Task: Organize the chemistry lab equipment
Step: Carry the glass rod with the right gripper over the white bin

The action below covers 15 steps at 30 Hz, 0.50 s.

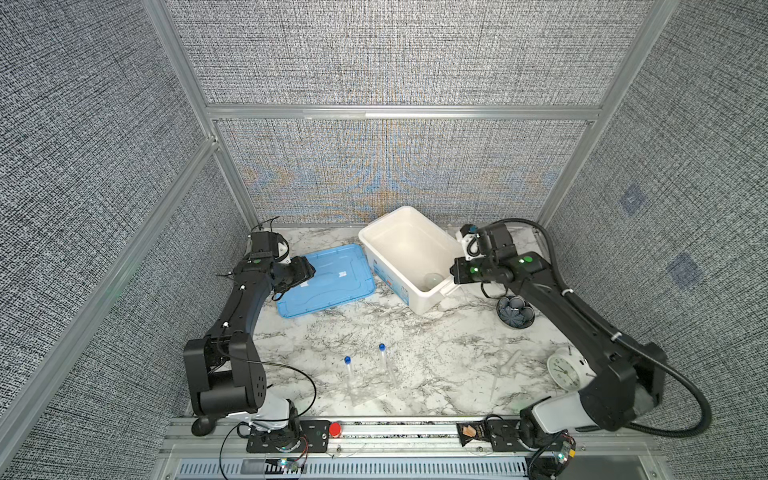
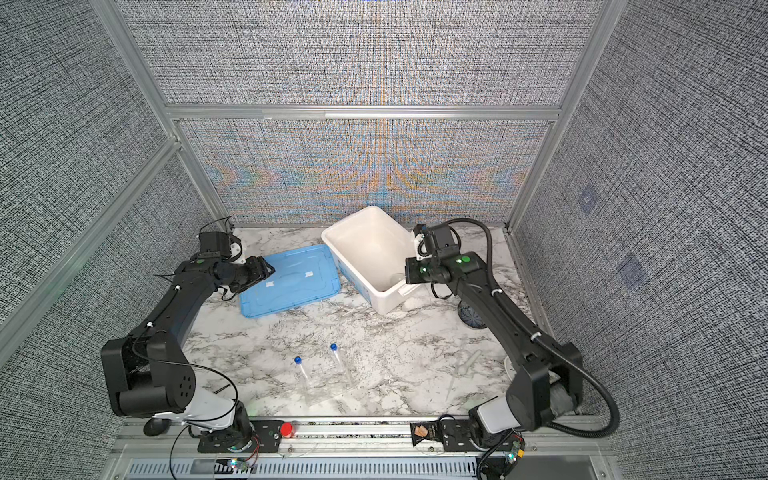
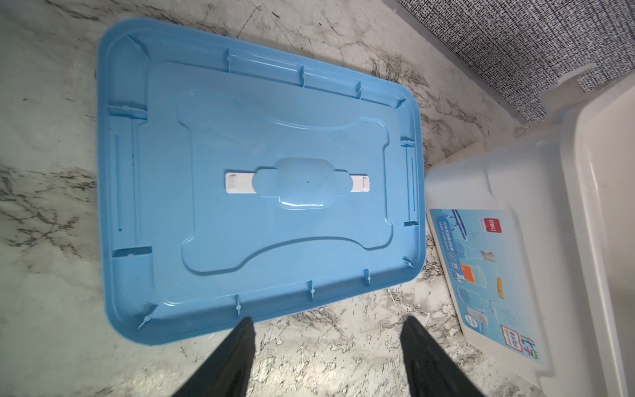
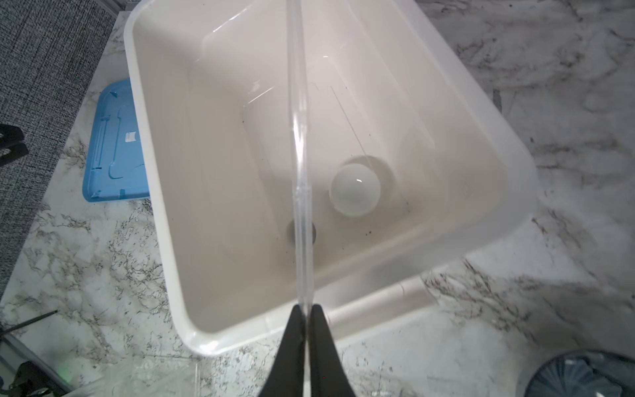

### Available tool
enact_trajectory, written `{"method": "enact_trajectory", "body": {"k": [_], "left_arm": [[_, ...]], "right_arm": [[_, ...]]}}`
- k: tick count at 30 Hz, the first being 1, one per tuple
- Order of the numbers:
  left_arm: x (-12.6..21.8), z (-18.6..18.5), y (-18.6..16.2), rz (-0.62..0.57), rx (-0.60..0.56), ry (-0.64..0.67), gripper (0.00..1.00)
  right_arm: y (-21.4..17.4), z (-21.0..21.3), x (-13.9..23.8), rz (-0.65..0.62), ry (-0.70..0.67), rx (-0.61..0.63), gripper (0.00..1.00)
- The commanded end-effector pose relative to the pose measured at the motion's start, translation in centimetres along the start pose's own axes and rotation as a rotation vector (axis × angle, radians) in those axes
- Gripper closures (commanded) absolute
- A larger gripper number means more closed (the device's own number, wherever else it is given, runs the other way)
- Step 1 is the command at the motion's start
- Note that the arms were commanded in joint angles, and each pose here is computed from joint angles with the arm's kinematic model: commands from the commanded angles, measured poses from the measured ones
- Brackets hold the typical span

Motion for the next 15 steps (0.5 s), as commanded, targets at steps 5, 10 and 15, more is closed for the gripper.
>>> {"method": "enact_trajectory", "body": {"k": [5, 10, 15], "left_arm": [[1.4, -0.6, -2.1, 0.035, 0.086, -0.063, 0.31], [2.7, -0.8, -3.3, 0.036, 0.101, -0.054, 0.31], [3.3, -0.7, -4.7, 0.055, 0.108, -0.033, 0.31]], "right_arm": [[4.1, 1.8, -5.5, 0.000, 0.045, 0.315, 0.91], [6.2, 1.0, -9.9, 0.040, -0.054, 0.373, 0.91], [7.2, -1.6, -13.5, 0.078, -0.232, 0.415, 0.89]]}}
Point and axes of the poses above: each gripper's point midway between its finger pads, its own x axis back along the fingers, its own z axis along the line the jaws close on, y = z × x, the point moved 4 cm from there along x, back along the fingers, and after that the axes turned 15 degrees about -x, right-handed, at the moved point
